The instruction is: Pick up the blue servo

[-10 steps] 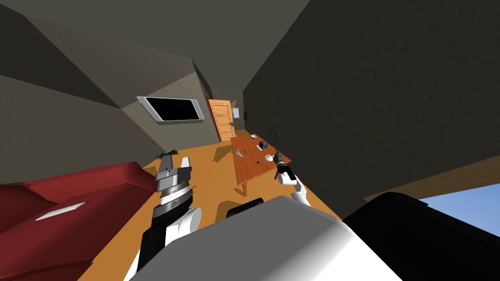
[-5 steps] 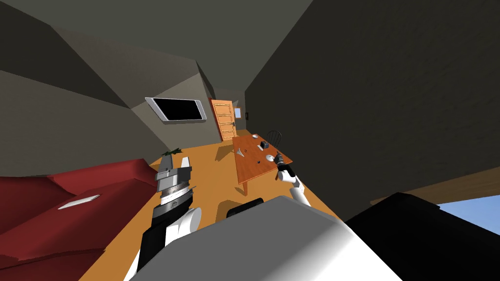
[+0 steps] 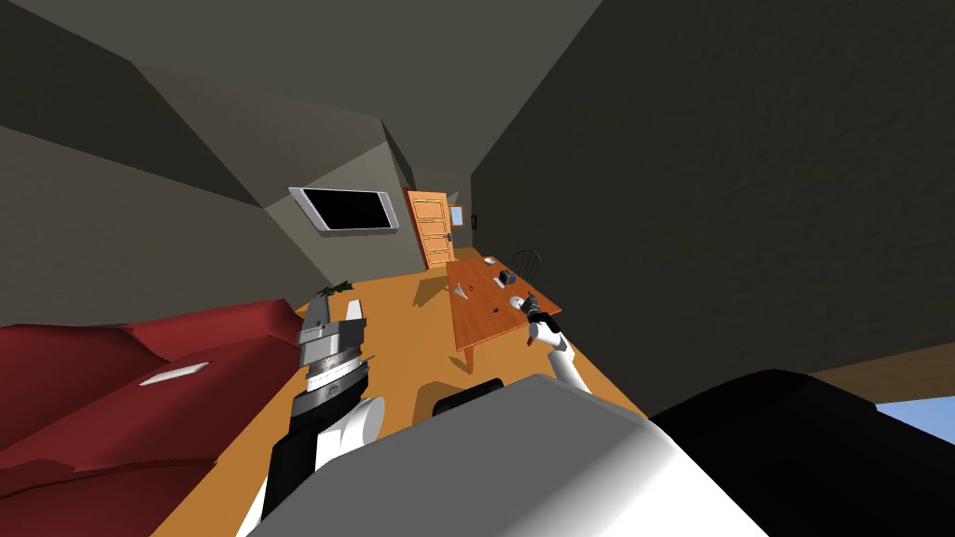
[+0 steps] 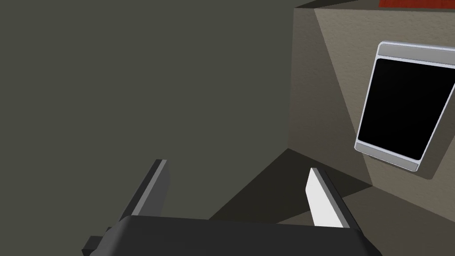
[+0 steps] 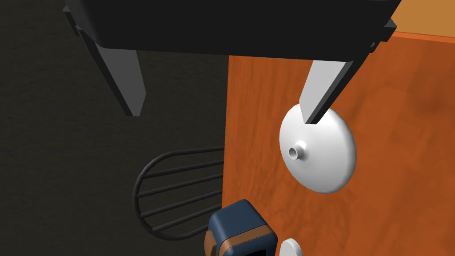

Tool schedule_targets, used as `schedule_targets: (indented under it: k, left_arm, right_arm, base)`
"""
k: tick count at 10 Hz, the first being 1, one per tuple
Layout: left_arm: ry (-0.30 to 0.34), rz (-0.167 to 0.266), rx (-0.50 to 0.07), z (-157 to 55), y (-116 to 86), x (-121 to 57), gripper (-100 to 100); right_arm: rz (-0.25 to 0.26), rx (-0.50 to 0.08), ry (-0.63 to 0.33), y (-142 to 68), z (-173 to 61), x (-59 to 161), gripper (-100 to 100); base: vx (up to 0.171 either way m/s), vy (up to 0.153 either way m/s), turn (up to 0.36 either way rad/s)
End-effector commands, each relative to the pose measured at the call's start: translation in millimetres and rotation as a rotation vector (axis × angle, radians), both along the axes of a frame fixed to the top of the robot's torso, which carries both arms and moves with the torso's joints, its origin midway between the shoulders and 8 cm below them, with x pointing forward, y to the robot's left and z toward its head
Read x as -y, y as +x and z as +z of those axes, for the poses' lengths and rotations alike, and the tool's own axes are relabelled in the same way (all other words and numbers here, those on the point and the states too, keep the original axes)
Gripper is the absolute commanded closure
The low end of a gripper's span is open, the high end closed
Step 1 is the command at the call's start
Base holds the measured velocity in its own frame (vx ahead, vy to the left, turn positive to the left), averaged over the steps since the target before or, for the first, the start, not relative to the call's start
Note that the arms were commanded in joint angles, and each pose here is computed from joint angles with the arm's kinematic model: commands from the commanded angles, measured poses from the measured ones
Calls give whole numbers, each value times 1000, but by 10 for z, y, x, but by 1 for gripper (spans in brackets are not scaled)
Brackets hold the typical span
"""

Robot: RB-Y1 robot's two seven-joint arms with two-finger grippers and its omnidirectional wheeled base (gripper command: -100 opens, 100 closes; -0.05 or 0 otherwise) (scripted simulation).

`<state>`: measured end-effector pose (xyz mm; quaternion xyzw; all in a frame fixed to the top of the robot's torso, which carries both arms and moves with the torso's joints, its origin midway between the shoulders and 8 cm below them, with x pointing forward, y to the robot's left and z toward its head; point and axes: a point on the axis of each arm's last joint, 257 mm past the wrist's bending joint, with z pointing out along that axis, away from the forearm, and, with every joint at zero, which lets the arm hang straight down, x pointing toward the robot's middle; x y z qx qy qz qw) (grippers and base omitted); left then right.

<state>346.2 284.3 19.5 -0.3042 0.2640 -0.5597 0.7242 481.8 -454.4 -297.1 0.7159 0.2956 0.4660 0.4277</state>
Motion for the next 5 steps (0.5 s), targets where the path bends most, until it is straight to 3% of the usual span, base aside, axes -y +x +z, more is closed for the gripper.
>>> schedule_targets:
  k: [1, 2, 3, 4, 5]
  left_arm:
    - [0, 0, 0, 0, 0, 0, 0]
    - [0, 0, 0, 0, 0, 0, 0]
    - [0, 0, 0, 0, 0, 0, 0]
    - [0, 0, 0, 0, 0, 0, 0]
    - [0, 0, 0, 0, 0, 0, 0]
  right_arm:
    - [-10, -23, 48, 18, -153, 28, -100]
    - [-23, -20, 123, 93, -207, 33, -100]
    - [-28, -48, 135, 48, -359, 36, -100]
    - [-28, -48, 135, 48, -359, 36, -100]
    - [-41, -48, 215, 118, -431, 24, -100]
  base:
    - [-2, -17, 39]
    - [2, -19, 59]
    - [3, -20, 37]
    - [0, -8, -6]
    - [-1, -15, 51]
